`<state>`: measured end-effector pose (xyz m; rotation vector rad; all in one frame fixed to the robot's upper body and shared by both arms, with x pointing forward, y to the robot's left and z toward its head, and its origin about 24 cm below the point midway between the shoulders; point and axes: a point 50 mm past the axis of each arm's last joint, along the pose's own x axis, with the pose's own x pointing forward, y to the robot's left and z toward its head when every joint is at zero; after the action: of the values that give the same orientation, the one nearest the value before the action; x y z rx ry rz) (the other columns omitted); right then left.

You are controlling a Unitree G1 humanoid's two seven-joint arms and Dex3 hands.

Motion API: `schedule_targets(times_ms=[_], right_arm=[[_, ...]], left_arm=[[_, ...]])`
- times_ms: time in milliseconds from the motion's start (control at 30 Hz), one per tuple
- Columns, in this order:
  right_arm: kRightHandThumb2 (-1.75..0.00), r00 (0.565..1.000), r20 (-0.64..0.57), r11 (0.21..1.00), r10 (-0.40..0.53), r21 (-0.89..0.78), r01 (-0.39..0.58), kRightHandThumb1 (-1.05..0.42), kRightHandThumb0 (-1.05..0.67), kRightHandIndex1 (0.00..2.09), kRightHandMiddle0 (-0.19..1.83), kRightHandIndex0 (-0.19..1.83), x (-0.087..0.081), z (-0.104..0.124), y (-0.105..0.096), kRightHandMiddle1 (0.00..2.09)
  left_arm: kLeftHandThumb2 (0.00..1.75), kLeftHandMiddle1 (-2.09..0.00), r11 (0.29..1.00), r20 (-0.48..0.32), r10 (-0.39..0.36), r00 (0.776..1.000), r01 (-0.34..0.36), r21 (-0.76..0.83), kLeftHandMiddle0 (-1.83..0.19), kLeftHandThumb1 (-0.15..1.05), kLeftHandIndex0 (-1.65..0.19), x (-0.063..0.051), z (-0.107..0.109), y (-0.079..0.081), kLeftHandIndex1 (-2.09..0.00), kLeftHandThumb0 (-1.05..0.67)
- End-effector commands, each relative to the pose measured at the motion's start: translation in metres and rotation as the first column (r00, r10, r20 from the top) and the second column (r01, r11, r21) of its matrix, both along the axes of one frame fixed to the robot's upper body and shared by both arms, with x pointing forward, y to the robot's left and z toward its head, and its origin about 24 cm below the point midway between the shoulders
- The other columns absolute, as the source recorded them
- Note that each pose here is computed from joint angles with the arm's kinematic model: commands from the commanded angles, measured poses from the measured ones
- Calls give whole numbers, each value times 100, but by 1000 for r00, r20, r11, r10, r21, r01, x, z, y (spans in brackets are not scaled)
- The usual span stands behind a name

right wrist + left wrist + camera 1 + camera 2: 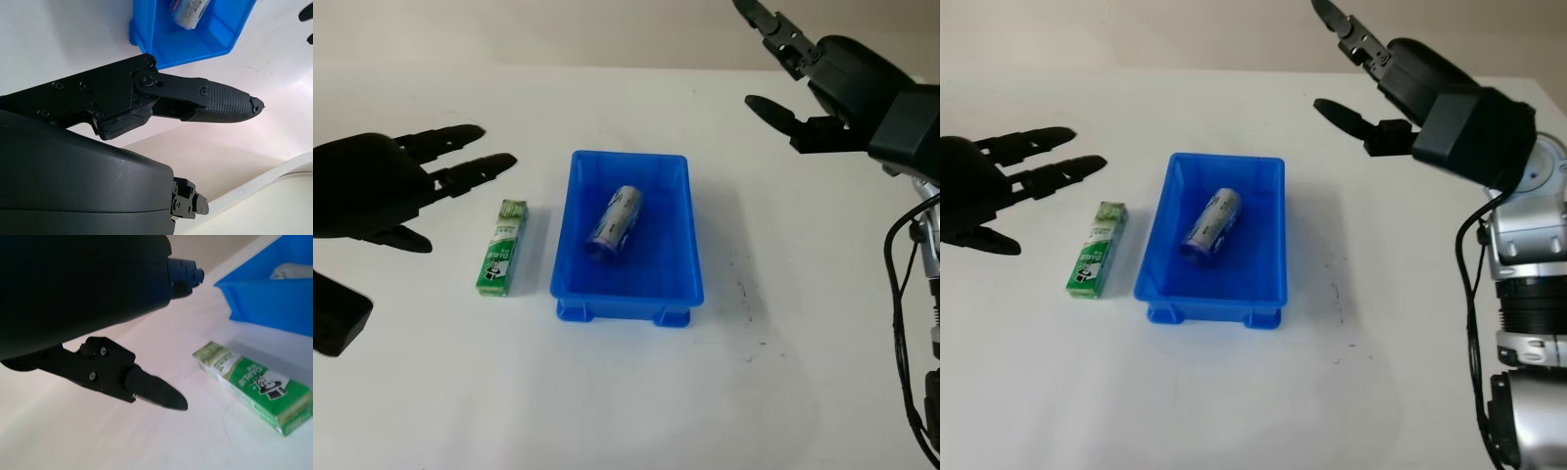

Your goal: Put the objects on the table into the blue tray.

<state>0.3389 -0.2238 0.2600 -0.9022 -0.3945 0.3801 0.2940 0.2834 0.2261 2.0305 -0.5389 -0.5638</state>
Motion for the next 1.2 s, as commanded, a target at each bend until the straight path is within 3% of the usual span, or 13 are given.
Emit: schedule_targets(times_ms=[0, 167, 300, 567, 767, 1167], right_arm=[[-59, 1000, 9, 1000, 4, 5, -4, -105, -87, 5, -17, -18, -1, 4, 1, 5], [-58, 1000, -1, 1000, 0, 10, 0, -105, -87, 4, -17, -19, -2, 5, 0, 5], [-57, 1000, -5, 1000, -8, 11, 8, -105, -87, 3, -17, -19, -3, 4, -2, 5], [-55, 1000, -6, 999, -16, 30, 16, -105, -87, 5, -17, -18, -7, 3, -7, 6], [-54, 999, -20, 999, -24, 40, 25, -105, -88, 4, -18, -19, -9, 3, -12, 5], [-52, 999, -21, 998, -38, 50, 39, -105, -88, 4, -18, -19, -13, 5, -12, 5]], left_arm=[[8, -7, 994, 45, -62, 997, 57, 95, 3, 99, 4, 1, 7, 0, -7, -34], [36, -7, 957, 63, -203, 977, 185, 224, -4, 105, 0, 7, 2, -1, -8, -3], [45, -6, 930, 52, -253, 966, 228, 288, -5, 105, 0, 14, 4, -2, -7, 4], [30, -6, 856, 23, -308, 951, 266, 444, -11, 105, -7, 30, 8, -1, -9, 3], [29, -5, 797, -8, -319, 948, 272, 539, -8, 105, -3, 38, 10, 2, -5, -3], [24, -5, 838, -101, -398, 912, 406, 365, -12, 105, -9, 39, -5, -21, -7, 4]])
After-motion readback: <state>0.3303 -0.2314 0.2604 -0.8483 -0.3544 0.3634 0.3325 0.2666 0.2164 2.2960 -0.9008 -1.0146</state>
